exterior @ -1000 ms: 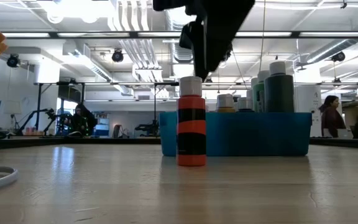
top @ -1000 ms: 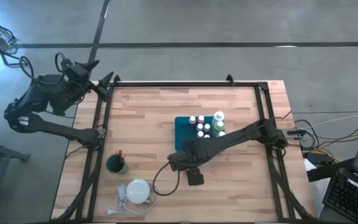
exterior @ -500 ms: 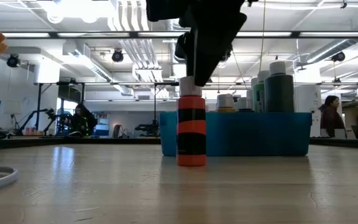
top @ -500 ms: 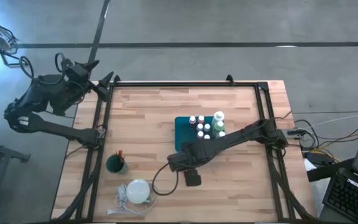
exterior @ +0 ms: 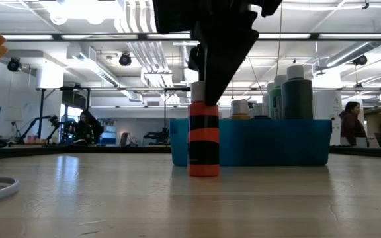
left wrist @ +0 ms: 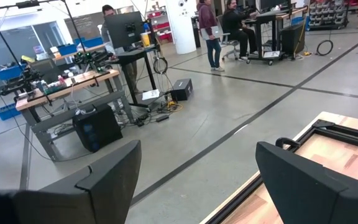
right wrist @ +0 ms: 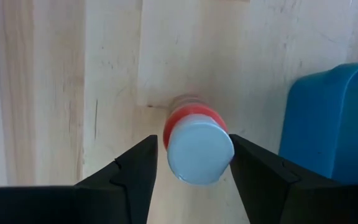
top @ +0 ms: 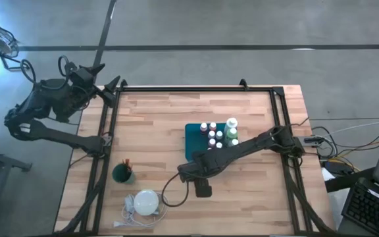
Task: Pick & Place Paint Supplies
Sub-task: Put the orange paint bottle into the blue bin
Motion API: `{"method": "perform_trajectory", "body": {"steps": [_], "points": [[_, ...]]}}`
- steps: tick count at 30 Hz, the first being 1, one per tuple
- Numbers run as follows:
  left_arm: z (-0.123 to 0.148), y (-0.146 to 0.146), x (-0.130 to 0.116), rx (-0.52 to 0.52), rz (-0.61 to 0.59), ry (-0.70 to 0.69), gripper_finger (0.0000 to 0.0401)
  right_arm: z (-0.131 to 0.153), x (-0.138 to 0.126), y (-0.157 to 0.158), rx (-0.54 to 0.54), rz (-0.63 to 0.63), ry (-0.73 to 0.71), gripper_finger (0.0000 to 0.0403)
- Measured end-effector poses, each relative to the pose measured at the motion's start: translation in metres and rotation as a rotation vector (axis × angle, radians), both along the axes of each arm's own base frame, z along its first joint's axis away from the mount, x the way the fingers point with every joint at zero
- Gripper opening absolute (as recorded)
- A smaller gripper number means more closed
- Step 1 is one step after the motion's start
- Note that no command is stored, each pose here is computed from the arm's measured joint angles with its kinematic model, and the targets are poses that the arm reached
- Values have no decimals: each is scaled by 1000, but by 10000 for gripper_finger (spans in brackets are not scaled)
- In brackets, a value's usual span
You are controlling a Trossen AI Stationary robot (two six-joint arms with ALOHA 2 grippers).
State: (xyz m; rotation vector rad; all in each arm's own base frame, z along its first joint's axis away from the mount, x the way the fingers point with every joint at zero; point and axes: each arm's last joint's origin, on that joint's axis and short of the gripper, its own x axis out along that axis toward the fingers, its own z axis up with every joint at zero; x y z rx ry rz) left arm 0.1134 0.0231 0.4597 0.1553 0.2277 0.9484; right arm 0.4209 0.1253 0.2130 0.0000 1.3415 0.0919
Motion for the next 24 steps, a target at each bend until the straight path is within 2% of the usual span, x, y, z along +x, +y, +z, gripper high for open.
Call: {"method": "perform_trajectory", "body": {"steps": [15,20,24], "points": [[0,0,0,0,0,0,320,-1,3,0,28,-80,-27,195],[0,0,0,0,0,0,320,-1,3,0,28,-86,-26,167],[0,0,0,0,0,0,320,0,3,0,27,-92,-31,129]]}}
